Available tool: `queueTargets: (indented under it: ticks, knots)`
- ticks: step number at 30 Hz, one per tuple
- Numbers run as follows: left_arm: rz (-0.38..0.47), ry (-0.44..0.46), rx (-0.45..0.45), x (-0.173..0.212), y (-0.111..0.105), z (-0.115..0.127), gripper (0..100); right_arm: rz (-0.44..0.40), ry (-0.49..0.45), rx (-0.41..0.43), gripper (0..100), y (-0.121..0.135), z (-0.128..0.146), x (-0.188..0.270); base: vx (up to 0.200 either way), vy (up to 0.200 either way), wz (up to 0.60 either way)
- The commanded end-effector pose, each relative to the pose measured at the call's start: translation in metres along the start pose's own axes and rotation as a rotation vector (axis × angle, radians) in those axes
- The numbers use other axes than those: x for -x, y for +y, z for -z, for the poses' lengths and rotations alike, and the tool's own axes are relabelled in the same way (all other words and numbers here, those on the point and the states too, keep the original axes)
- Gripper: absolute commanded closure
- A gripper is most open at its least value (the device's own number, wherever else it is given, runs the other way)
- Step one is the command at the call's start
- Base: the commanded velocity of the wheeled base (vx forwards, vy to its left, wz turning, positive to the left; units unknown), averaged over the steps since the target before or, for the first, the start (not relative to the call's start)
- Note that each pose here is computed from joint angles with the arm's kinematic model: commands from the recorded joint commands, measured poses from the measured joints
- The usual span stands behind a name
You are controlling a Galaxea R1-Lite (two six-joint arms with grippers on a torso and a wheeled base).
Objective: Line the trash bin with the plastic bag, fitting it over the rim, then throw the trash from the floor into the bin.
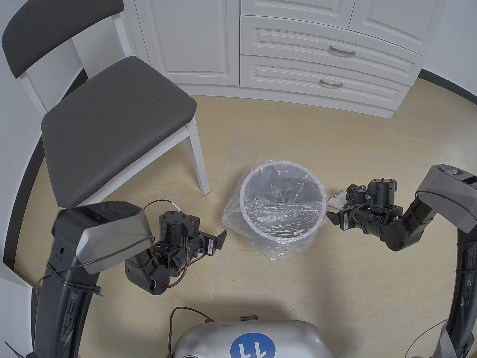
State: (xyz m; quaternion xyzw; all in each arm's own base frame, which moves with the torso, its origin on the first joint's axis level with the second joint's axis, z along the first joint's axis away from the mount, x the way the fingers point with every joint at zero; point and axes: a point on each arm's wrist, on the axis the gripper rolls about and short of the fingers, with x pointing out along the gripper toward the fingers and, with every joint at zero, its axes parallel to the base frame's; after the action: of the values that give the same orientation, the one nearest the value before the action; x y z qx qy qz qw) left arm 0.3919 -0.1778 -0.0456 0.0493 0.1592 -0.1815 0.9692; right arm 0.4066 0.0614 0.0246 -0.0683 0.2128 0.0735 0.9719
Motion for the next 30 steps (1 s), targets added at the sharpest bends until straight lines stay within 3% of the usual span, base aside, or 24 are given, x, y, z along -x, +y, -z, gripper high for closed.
queueTargets:
  ticks: [1, 4, 7, 10, 14, 19, 24, 30]
  knots:
    - [0.106, -0.040, -0.078, 0.059, 0.000, -0.046, 0, -0.063, -0.123, 0.058, 0, -0.004, -0.028, 0.075, 0.000, 0.000, 0.00]
    - [0.103, -0.065, -0.077, 0.063, 0.002, -0.055, 0, -0.067, -0.175, 0.072, 0, 0.002, -0.032, 0.080, 0.000, 0.000, 0.00]
    - [0.097, -0.092, -0.075, 0.069, 0.004, -0.065, 0, -0.080, -0.203, 0.184, 0, 0.011, -0.045, 0.084, 0.000, 0.000, 0.00]
    - [0.084, -0.131, -0.073, 0.078, 0.009, -0.077, 0, -0.103, -0.179, 0.309, 0, 0.021, -0.060, 0.086, 0.000, 0.000, 0.00]
    - [0.072, -0.192, -0.070, 0.090, 0.014, -0.091, 0, -0.152, -0.134, 0.358, 0, 0.047, -0.084, 0.090, 0.000, 0.000, 0.00]
    - [0.068, -0.259, -0.086, 0.109, 0.013, -0.105, 0, -0.246, -0.058, 0.491, 0, 0.085, -0.107, 0.095, 0.000, 0.000, 0.00]
    - [0.062, -0.328, -0.123, 0.119, 0.013, -0.112, 0, -0.302, -0.030, 0.612, 0, 0.102, -0.104, 0.088, 0.000, 0.000, 0.00]
    - [0.056, -0.381, -0.129, 0.123, 0.014, -0.116, 0, -0.359, -0.011, 0.643, 0, 0.111, -0.093, 0.076, 0.000, 0.000, 0.00]
